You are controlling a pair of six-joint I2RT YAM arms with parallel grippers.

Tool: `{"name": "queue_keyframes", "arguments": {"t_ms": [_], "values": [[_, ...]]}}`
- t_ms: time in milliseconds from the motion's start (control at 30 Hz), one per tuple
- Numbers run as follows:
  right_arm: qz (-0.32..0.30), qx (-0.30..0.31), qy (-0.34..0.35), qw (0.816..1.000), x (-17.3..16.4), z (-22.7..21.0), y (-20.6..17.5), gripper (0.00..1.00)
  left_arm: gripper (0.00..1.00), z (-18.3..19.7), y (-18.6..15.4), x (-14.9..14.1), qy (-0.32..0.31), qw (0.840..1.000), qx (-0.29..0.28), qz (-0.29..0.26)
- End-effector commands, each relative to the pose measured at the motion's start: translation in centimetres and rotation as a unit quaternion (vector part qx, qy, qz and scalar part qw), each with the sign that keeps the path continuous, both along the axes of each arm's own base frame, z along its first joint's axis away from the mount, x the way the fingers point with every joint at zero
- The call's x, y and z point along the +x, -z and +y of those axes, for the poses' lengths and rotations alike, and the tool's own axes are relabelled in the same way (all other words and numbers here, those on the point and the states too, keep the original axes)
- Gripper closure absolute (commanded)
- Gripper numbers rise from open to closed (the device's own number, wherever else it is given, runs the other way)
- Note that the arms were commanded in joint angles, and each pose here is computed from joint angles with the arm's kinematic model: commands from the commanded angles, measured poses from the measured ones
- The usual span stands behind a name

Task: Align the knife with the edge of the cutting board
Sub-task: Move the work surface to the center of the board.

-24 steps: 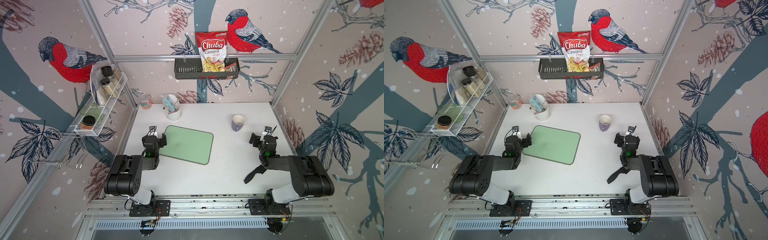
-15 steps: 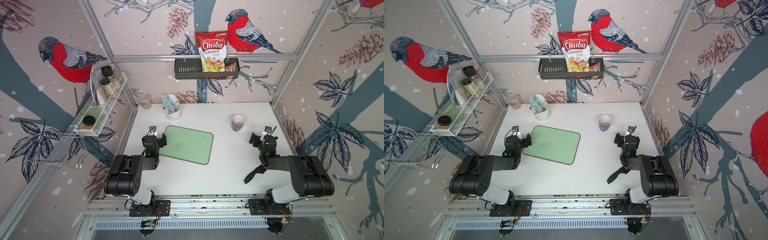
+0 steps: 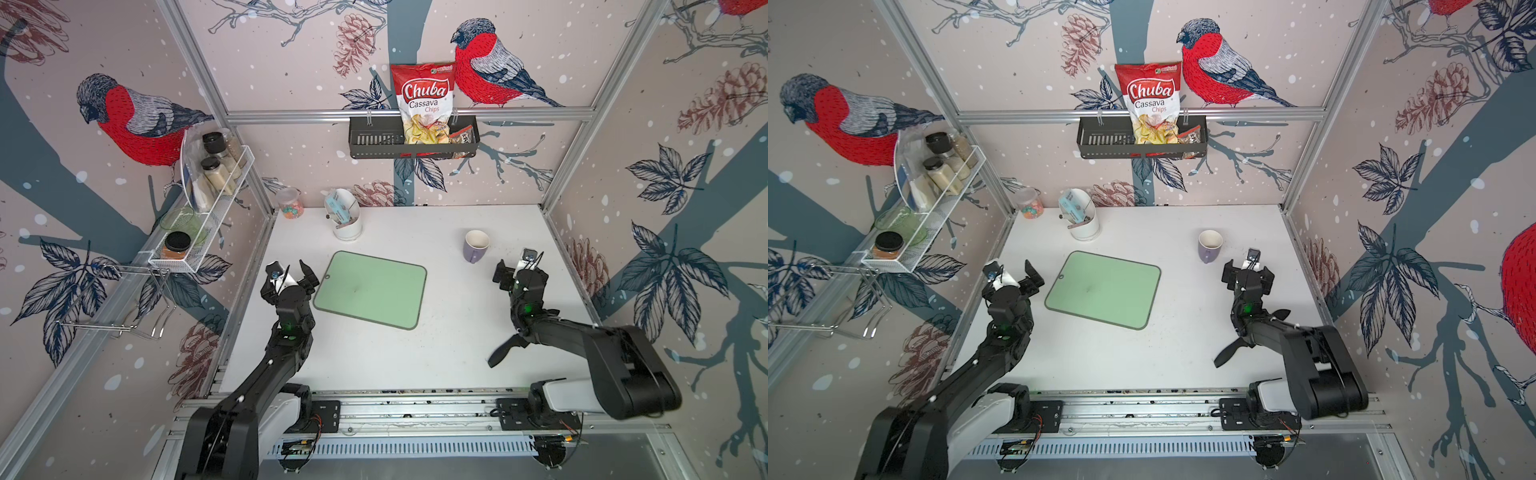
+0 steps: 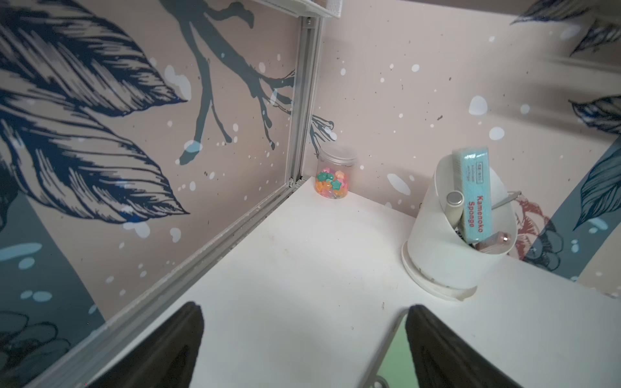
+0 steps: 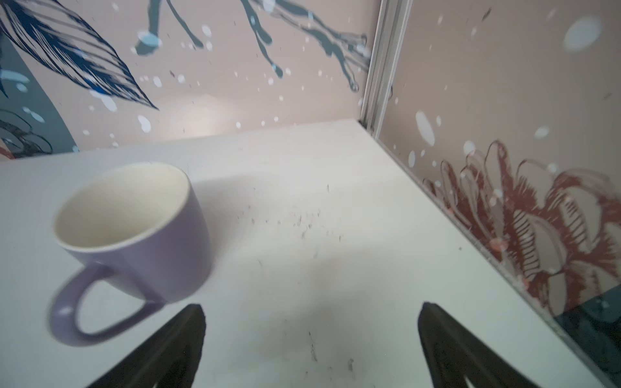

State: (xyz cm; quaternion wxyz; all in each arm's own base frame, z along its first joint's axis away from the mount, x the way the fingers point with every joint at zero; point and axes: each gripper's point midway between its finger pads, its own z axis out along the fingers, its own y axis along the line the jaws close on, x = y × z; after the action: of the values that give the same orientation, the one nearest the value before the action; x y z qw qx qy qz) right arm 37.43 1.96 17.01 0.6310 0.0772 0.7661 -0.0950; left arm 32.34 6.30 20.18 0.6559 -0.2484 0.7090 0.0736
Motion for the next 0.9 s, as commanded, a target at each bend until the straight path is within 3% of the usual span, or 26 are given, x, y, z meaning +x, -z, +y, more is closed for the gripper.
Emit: {"name": "queue_keyframes", "arguments": {"t_ms": [0,33,100,200,233,367,500,667,733,867], "values": [[-0.035,0.103,0.062,0.992,-1.9,-1.2,-3.3,0.0,0.03,0.4,4.3,-1.1,-0.018,0.991,-0.083,0.103],[-0.036,0.18,0.054,0.981,-2.2,-0.9,-3.1,0.0,0.04,0.3,4.8,-0.9,-0.014,0.989,-0.081,0.123],[-0.021,0.336,0.102,0.936,-3.4,-2.3,-0.3,0.0,0.04,-0.9,5.3,0.1,0.019,0.986,-0.086,0.144],[0.022,0.433,0.015,0.901,-3.9,0.4,0.8,0.0,0.04,-2.5,6.5,2.0,0.062,0.974,-0.098,0.195],[0.029,0.433,0.004,0.901,-4.4,1.6,0.6,0.0,0.04,-2.7,6.5,2.8,0.066,0.97,-0.1,0.21],[0.054,0.347,0.006,0.936,-6.9,5.0,0.3,0.02,0.04,-3.6,8.3,5.8,0.089,0.951,-0.125,0.268],[0.083,0.35,-0.056,0.932,-7.5,10.5,1.8,0.08,0.04,-4.7,10.2,7.9,0.113,0.931,-0.148,0.315],[0.17,0.284,-0.073,0.941,-6.7,16.6,4.7,0.09,0.09,-5.6,12.8,8.9,0.128,0.905,-0.19,0.359],[0.2,0.273,-0.089,0.937,-6.2,19.1,5.7,0.08,0.1,-5.5,13.3,8.7,0.122,0.9,-0.197,0.369],[0.278,0.286,-0.12,0.909,-5.9,23.7,8.8,0.09,0.11,-5.7,14.5,7.9,0.118,0.888,-0.212,0.39]]}}
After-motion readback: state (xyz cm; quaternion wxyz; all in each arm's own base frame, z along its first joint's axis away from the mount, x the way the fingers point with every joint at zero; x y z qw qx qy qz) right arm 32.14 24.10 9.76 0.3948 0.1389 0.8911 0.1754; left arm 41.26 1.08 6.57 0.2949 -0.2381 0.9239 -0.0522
